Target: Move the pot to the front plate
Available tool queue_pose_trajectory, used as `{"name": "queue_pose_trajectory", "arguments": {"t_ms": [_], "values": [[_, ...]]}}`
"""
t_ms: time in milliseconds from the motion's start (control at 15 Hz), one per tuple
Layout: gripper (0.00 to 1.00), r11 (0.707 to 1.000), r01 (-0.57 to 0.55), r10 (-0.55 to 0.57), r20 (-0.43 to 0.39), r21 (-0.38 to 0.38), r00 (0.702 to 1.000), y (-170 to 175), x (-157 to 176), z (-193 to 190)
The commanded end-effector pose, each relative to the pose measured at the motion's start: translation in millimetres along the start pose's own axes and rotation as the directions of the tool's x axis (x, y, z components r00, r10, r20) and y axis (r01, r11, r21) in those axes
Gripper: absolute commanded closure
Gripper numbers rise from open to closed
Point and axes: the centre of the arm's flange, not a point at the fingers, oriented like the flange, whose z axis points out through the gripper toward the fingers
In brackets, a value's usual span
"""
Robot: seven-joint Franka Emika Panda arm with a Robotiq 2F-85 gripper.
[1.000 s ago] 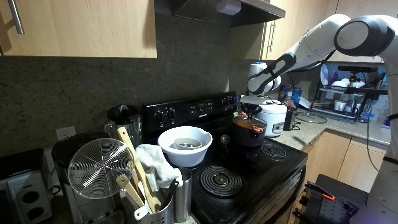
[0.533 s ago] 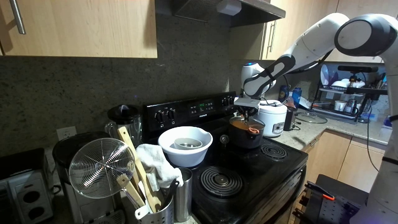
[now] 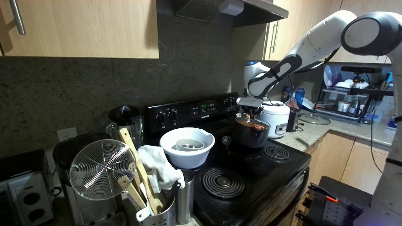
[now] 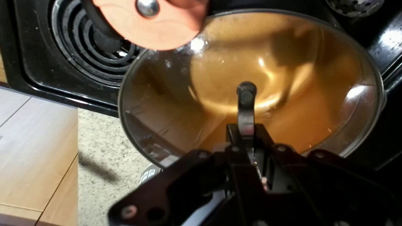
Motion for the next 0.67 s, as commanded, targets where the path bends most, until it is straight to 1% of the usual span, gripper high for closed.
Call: {"name": "queue_pose_trajectory", "arguments": {"t_ms": [0,400,600], "values": [[0.90,0.999,-0.034,0.034,-0.045,0.013,0.998,13.8,8.4,-50.4],[0.90,0.999,-0.039,0.039,-0.067,0.007,0.997,21.3,6.1,-66.7],[0.90,0.998,-0.066,0.064,-0.101,-0.008,0.993,27.7,5.6,-68.6]]}}
